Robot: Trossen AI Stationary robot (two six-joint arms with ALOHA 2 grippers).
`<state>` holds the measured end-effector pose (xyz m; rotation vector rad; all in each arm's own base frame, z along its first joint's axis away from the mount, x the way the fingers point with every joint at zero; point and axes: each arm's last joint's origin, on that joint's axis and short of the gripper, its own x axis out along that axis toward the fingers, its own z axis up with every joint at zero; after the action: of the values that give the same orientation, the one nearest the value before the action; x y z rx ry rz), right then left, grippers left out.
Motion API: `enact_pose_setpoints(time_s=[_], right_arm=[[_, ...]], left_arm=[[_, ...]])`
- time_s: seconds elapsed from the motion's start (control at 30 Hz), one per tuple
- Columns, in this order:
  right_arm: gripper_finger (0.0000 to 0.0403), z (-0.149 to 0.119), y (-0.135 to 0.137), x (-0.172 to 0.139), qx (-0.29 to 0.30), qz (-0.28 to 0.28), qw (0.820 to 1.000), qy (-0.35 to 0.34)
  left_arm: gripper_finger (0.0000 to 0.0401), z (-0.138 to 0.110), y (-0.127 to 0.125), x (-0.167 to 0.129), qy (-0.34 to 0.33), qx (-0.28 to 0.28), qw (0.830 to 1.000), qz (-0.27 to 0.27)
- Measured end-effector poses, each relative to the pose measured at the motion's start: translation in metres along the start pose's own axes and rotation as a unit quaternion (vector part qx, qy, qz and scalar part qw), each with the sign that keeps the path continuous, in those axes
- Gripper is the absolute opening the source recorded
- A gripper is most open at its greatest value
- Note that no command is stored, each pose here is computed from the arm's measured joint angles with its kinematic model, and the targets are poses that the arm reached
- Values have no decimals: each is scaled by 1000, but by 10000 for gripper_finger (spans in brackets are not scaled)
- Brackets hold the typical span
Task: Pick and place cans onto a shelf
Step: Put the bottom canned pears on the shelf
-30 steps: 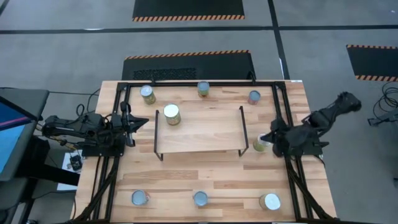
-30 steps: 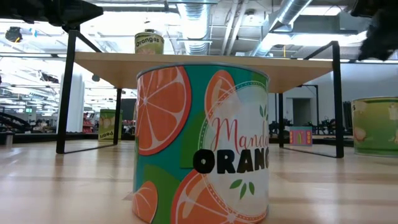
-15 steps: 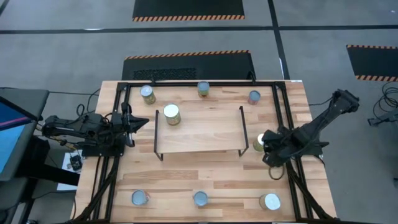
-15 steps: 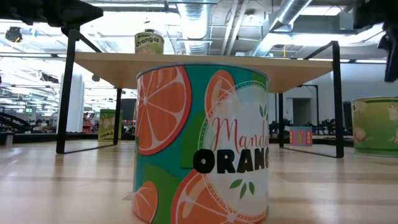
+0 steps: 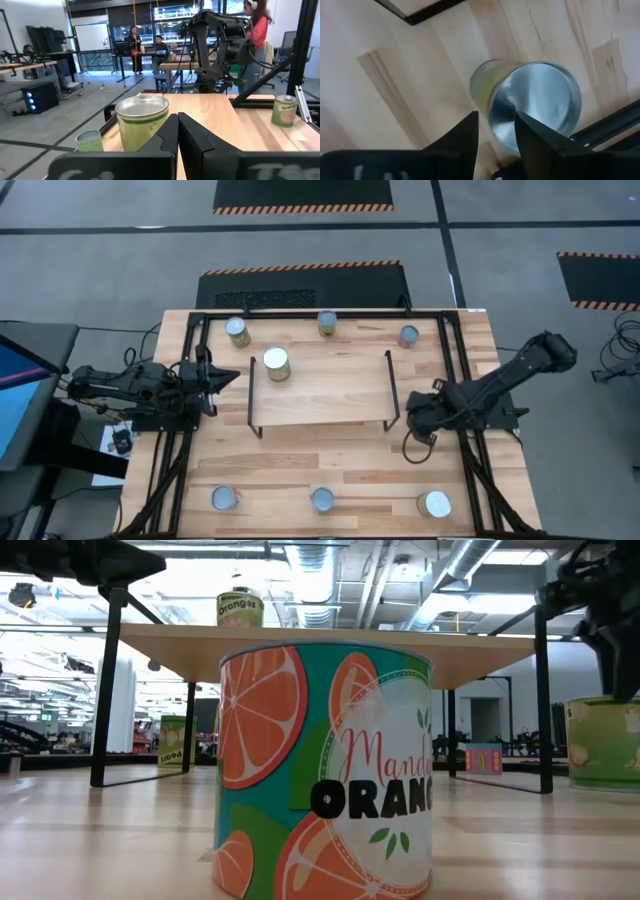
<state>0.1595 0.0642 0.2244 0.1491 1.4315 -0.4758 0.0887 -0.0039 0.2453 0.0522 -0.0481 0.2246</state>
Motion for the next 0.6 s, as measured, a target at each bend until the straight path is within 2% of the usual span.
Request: enact_pose_setpoints(time_s=[0.37, 0.6], right_arm=[[79, 15, 1, 12, -32, 2, 999, 34], [34, 18, -1, 10, -19, 22, 999, 44]], left_arm=[[0, -2, 0, 0, 8, 15, 1000, 7], [0, -2, 0, 0, 9, 17, 1000, 4]])
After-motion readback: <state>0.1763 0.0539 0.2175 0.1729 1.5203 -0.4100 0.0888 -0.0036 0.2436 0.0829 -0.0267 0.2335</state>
